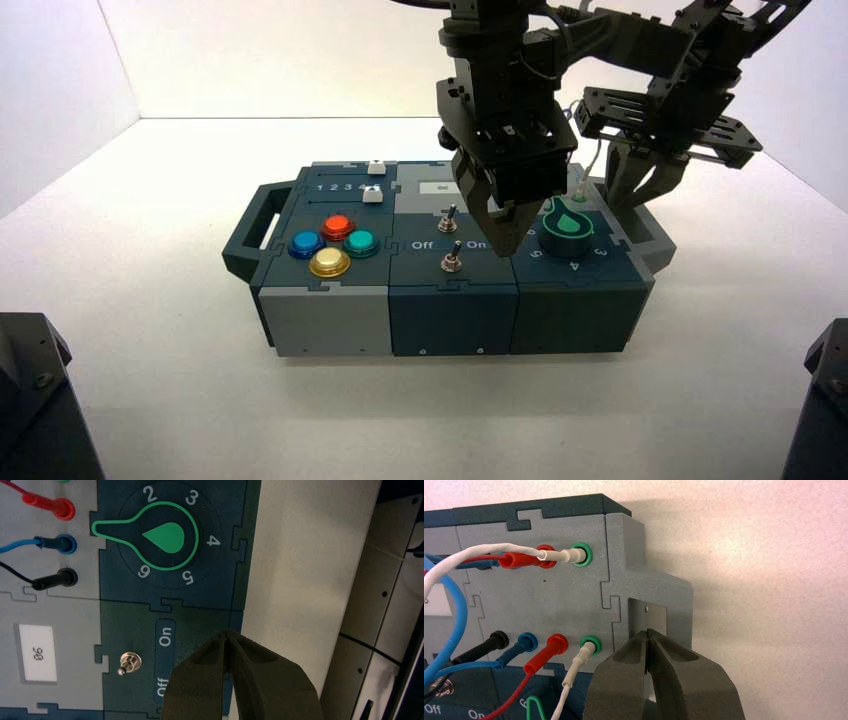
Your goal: Flip the bottom switch off with the left gripper.
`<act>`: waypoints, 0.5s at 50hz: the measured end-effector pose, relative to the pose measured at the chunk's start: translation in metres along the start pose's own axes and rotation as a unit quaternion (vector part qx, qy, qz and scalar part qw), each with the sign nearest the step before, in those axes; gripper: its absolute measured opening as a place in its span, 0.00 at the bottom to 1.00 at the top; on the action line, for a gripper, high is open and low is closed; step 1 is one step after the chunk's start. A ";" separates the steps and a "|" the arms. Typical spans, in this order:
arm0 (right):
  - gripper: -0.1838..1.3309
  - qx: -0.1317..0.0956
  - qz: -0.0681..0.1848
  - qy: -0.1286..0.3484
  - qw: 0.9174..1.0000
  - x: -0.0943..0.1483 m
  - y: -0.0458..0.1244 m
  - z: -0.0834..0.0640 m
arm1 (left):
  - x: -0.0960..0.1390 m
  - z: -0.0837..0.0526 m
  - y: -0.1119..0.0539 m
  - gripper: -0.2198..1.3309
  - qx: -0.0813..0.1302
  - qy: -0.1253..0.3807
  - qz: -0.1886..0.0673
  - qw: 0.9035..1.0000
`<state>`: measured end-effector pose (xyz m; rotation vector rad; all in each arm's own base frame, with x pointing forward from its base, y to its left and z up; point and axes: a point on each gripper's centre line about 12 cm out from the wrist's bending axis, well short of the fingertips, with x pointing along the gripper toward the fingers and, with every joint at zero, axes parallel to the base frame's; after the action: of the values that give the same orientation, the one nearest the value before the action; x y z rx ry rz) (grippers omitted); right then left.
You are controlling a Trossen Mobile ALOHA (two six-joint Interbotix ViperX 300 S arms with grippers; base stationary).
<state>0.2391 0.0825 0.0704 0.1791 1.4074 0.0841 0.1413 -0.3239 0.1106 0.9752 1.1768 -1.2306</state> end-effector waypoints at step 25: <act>0.01 -0.002 0.000 -0.001 1.000 0.000 0.000 0.001 | -0.001 -0.005 0.017 0.04 -0.008 -0.001 0.005 1.000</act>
<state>0.2396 0.0827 0.0707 0.1768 1.4057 0.0867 0.1574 -0.3167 0.1096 0.9672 1.1773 -1.2122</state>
